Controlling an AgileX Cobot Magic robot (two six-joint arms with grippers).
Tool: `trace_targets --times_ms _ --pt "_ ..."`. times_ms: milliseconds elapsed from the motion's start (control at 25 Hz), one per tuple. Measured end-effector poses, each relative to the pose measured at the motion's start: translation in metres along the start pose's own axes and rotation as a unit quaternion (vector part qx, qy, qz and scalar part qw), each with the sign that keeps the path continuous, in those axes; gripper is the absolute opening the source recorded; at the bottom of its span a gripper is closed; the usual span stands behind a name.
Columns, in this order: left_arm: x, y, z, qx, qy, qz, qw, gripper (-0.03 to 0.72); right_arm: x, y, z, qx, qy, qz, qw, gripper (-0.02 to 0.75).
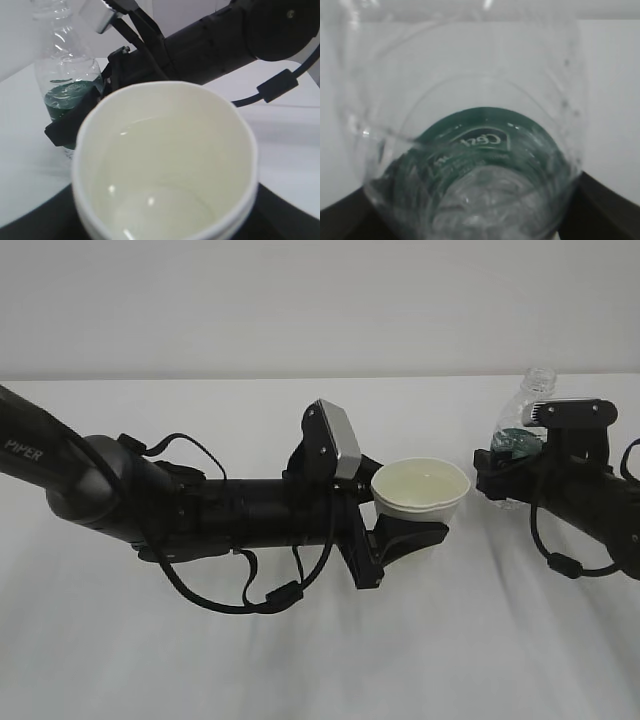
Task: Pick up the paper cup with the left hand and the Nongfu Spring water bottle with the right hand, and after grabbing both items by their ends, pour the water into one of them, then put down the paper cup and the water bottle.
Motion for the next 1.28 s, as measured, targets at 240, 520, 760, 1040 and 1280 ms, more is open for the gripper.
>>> trace_targets --times_ms 240,520,760,1040,1280 --pt "0.0 0.0 0.0 0.0 0.0 0.0 1.0 0.472 0.0 -0.001 -0.001 -0.002 -0.004 0.002 1.0 0.598" --pt "0.0 0.0 0.0 0.0 0.001 0.0 1.0 0.472 0.0 0.0 -0.004 -0.002 -0.014 0.001 1.0 0.598" --pt "0.0 0.0 0.0 0.0 0.001 0.0 1.0 0.472 0.004 0.0 -0.002 -0.005 -0.022 0.0 1.0 0.599" --pt "0.0 0.0 0.001 0.0 0.004 -0.001 1.0 0.472 0.03 -0.001 0.012 -0.022 -0.053 0.01 0.998 0.599" --pt "0.0 0.001 0.002 0.0 0.005 -0.002 1.0 0.472 0.05 0.0 0.034 -0.036 -0.032 0.013 0.999 0.599"
Point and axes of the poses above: a point on each arm's last joint axis where the gripper is mounted, x pointing back along that axis away from the gripper, y along the wrist's bending axis when the last joint is at zero, z = x × y, the point moved 6 cm from there along -x, pointing out along that axis toward the gripper, and after that the axes turned 3 degrees about -x, right-handed, at the moved point
